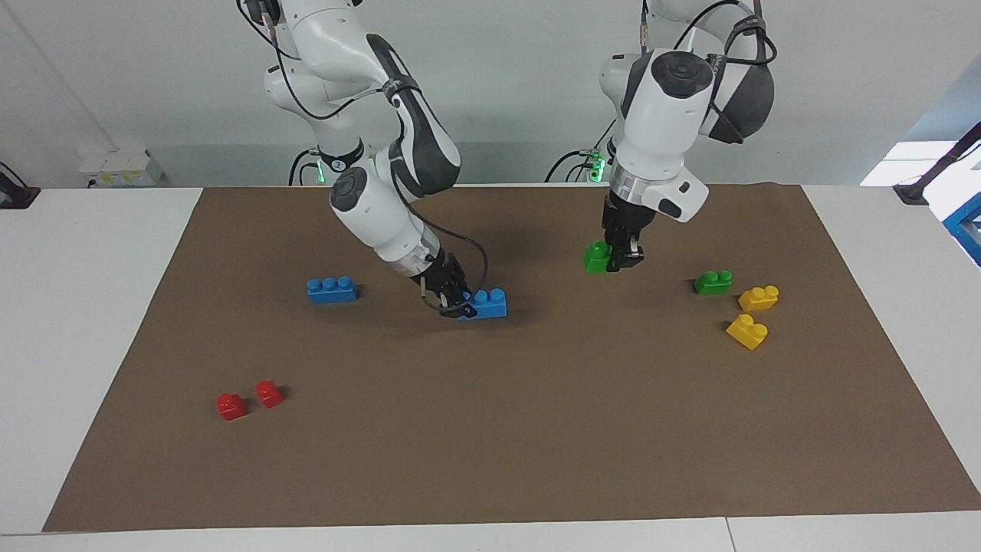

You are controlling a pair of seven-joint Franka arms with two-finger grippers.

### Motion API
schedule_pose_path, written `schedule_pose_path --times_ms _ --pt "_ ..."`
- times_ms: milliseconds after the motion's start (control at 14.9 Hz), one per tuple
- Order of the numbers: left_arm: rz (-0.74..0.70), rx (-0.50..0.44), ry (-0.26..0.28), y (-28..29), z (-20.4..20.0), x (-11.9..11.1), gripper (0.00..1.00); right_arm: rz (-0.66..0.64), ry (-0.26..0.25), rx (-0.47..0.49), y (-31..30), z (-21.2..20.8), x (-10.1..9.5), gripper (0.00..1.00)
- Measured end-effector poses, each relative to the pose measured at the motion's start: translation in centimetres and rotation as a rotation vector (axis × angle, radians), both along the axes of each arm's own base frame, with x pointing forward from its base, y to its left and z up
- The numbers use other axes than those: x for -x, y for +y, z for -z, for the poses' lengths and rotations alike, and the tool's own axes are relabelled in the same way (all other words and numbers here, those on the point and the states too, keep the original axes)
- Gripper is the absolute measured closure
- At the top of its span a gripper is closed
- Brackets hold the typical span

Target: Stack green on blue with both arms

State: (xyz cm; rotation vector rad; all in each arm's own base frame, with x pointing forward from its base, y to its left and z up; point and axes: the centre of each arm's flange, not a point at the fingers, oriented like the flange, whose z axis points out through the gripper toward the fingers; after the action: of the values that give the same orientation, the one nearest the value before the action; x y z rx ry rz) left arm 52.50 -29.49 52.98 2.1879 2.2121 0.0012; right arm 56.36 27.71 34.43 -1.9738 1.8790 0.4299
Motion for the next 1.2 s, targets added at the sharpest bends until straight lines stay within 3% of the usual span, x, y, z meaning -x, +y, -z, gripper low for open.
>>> schedule_pose_path --times_ms 201,535,1204 --pt "0.007 -0.011 0.018 -2.1 1.6 1.6 0.66 0.003 0.022 0.003 0.1 1.2 0.2 0.65" --pt "-0.017 -0.021 0.005 -5.2 4.3 3.9 0.66 0.035 0.028 -0.017 1.2 2.9 0.4 0.65" --pt "-0.034 -0.026 -0.028 -6.7 6.4 5.0 0.66 0.059 -0.001 0.01 3.2 5.9 1.0 0.65"
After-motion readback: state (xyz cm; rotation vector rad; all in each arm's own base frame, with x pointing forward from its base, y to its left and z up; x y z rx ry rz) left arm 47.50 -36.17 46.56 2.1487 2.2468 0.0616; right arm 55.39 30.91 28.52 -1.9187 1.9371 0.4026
